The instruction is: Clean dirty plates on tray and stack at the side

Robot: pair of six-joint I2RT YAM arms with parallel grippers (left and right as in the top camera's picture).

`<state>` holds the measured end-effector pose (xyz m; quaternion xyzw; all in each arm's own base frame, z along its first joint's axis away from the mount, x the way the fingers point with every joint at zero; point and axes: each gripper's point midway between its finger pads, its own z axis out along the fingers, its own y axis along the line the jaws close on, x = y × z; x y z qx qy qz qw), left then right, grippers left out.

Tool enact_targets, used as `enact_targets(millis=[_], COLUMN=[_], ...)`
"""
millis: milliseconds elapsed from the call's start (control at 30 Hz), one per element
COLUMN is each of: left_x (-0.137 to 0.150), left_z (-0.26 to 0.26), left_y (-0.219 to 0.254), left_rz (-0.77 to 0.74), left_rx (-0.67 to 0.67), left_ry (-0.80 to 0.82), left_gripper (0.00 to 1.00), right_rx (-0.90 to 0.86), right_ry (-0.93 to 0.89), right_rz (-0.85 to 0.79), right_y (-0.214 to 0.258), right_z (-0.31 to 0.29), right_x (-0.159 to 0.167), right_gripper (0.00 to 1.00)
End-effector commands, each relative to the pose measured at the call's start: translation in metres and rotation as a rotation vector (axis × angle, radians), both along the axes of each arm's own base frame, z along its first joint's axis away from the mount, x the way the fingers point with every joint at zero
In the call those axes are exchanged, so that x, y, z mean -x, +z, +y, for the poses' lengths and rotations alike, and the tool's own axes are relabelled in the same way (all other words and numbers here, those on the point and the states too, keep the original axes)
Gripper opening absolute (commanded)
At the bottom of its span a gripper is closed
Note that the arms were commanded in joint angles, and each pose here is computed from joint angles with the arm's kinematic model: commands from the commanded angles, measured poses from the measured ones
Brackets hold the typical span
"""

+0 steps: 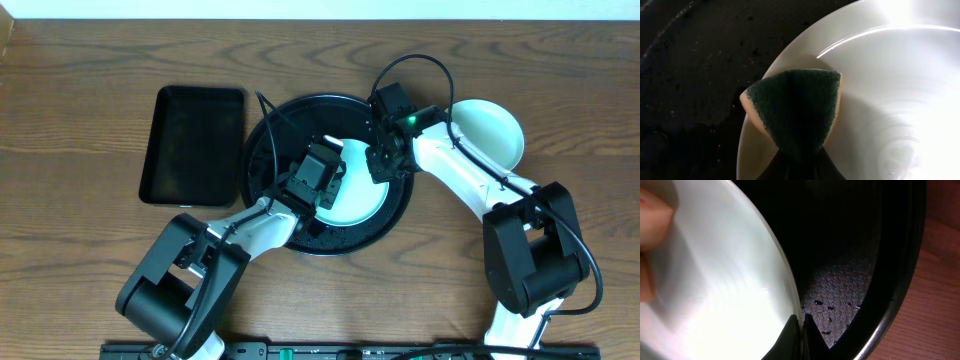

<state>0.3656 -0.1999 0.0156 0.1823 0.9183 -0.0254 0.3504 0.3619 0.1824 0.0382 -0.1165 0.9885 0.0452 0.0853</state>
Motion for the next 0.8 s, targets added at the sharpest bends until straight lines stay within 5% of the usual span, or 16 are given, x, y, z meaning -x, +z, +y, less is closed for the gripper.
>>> enact_targets(millis=[0, 300, 567, 767], left_x=[-0.002, -0.041, -0.095, -0.086], left_z=[0.015, 0.014, 0.018, 0.087], left_y=[-0.013, 0.02, 0.164, 0.226], left_rz=[0.009, -0.161, -0.625, -0.656], left_rx=[-0.057, 0.055, 0.322, 0.405], left_ry=[0.033, 0.081, 0.151, 0.326], left_gripper=[0.08, 0.08, 0.08, 0.08], right_rx=[-0.006, -0.004, -0.003, -0.004], right_ry=[0.009, 0.009, 0.009, 0.02], right_rz=[-0.004, 0.002, 0.004, -0.015], right_y=[0.004, 0.004, 0.004, 0.006], right_z=[0.0, -0.001, -0.001, 0.0], right_x=[0.001, 0.002, 0.003, -0.002], right_gripper=[0.01, 0.01, 0.01, 0.01])
